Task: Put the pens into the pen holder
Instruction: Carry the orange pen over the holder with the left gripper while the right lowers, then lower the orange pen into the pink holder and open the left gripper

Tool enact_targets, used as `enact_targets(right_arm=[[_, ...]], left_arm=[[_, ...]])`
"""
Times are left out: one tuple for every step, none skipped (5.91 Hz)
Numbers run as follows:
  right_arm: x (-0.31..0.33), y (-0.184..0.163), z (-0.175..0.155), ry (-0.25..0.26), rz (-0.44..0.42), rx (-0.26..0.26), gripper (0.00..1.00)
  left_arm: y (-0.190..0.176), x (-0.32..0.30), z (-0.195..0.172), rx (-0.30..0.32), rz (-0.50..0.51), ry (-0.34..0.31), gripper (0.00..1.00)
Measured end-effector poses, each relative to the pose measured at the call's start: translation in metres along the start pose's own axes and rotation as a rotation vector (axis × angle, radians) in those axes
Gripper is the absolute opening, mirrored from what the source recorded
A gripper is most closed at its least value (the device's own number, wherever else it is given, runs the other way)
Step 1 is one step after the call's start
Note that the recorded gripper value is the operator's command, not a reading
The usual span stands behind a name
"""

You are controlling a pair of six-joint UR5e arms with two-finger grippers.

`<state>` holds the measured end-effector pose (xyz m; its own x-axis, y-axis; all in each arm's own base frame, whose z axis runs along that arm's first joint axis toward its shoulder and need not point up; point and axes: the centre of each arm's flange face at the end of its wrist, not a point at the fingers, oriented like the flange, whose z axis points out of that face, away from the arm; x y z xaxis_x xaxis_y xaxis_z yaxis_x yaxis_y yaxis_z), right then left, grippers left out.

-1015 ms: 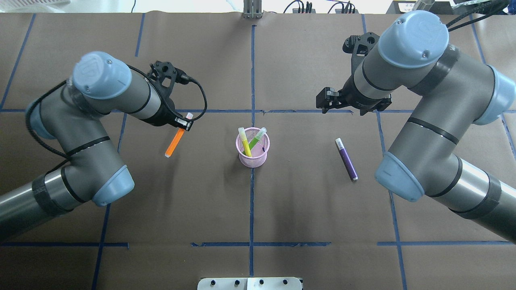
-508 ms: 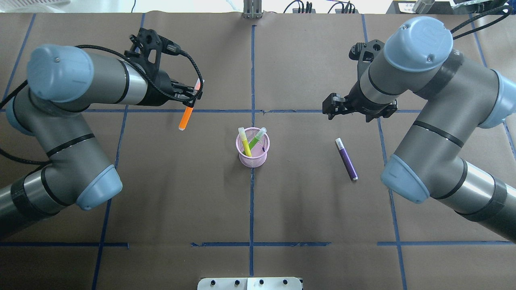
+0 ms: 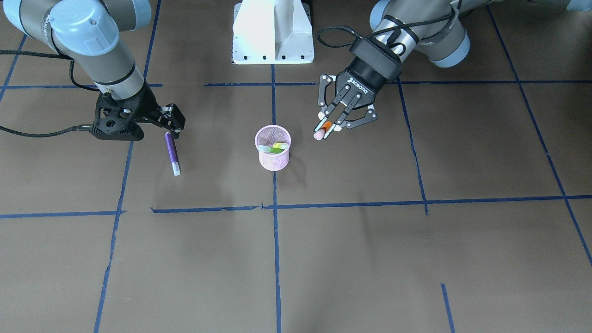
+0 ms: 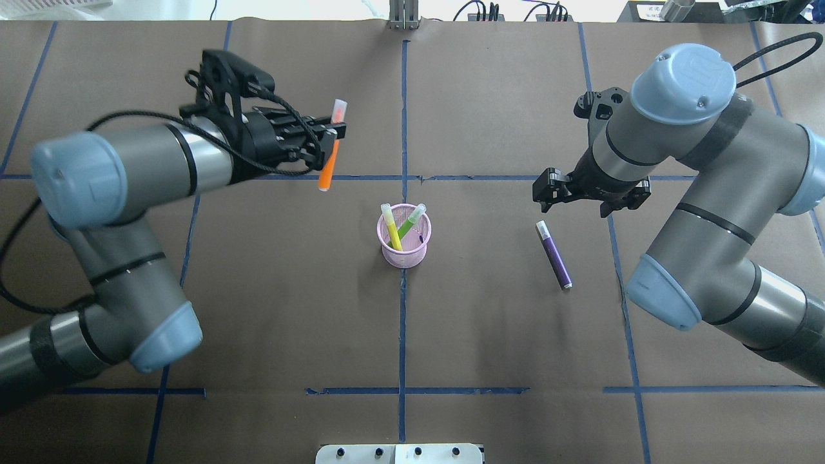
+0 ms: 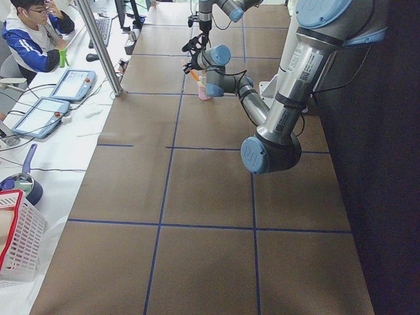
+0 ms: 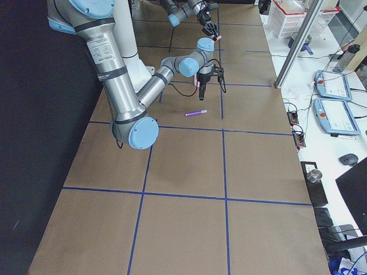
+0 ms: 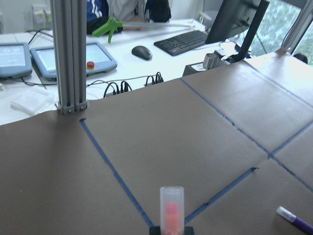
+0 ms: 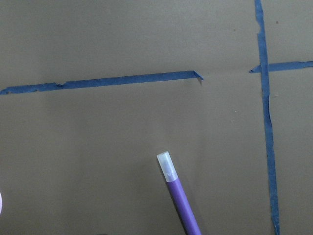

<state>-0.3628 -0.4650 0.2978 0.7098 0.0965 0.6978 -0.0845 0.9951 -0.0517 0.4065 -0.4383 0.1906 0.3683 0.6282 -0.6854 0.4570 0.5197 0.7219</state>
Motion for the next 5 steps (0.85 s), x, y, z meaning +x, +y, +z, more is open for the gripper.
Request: enact_targets(right_arm=[[0.004, 0.001, 0.003, 0.004, -0.02, -0.009, 1.0], [0.008, 0.0, 0.008, 0.013, -0.045, -0.016, 1.0], [0.012, -0.001, 0.014, 0.025, -0.05, -0.022, 1.0], [0.014, -0.002, 0.018, 0.032, -0.047, -0.026, 1.0], [0.015, -0.003, 0.021, 0.036, -0.041, -0.028, 1.0]], left_arm=[[0.027, 0.018, 0.01, 0.072, -0.016, 0.047, 0.0], [0.051, 0.035, 0.02, 0.138, -0.04, 0.095, 0.0], [0.065, 0.054, 0.035, 0.191, -0.066, 0.12, 0.0], [0.076, 0.071, 0.053, 0.221, -0.083, 0.111, 0.0], [0.083, 0.078, 0.067, 0.224, -0.082, 0.095, 0.0]])
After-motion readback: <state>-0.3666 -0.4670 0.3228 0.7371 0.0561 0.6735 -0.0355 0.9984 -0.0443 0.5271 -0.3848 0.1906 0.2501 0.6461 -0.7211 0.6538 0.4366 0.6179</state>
